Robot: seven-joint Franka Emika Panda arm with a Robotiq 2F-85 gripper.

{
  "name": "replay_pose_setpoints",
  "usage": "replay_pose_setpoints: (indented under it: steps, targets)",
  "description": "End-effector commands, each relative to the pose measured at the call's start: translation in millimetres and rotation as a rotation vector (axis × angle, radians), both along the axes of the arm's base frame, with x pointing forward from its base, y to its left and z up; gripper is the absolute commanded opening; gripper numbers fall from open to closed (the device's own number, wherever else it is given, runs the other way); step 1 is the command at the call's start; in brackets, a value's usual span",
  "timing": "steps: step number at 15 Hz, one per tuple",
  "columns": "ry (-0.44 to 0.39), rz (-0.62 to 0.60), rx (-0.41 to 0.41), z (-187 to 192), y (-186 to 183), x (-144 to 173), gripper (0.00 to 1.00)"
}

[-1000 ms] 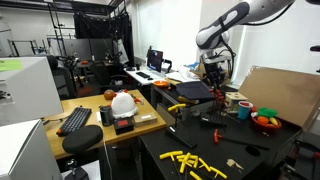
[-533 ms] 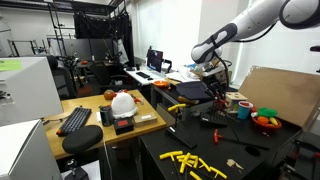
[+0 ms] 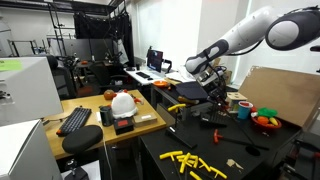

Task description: Unfasten the red handle and put it on the table

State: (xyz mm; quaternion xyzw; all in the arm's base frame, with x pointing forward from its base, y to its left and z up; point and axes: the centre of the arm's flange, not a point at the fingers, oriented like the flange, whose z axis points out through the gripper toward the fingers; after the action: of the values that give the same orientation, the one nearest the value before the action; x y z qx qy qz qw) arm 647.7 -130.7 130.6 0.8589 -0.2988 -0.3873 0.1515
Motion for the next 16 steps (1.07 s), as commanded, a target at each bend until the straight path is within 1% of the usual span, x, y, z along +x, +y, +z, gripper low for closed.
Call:
replay_pose_setpoints:
  steps: [1,2,4,5,7,8,11,14,16]
  targets:
    - [0.079,0.018,-0.068,-1,4,26,0.06]
    - [0.085,0.03,-0.076,-3,6,27,0.06]
    - [0.065,0.053,-0.106,-5,13,35,0.06]
    - [0.06,0.07,-0.109,-7,16,41,0.06]
    - [0.05,0.088,-0.14,-15,22,56,0.06]
    - [0.045,0.097,-0.137,-18,24,63,0.06]
    - [0.039,0.095,-0.137,-36,27,79,0.06]
    - [0.034,0.085,-0.147,-48,20,83,0.06]
    - [0.005,0.062,-0.167,-51,13,85,0.06]
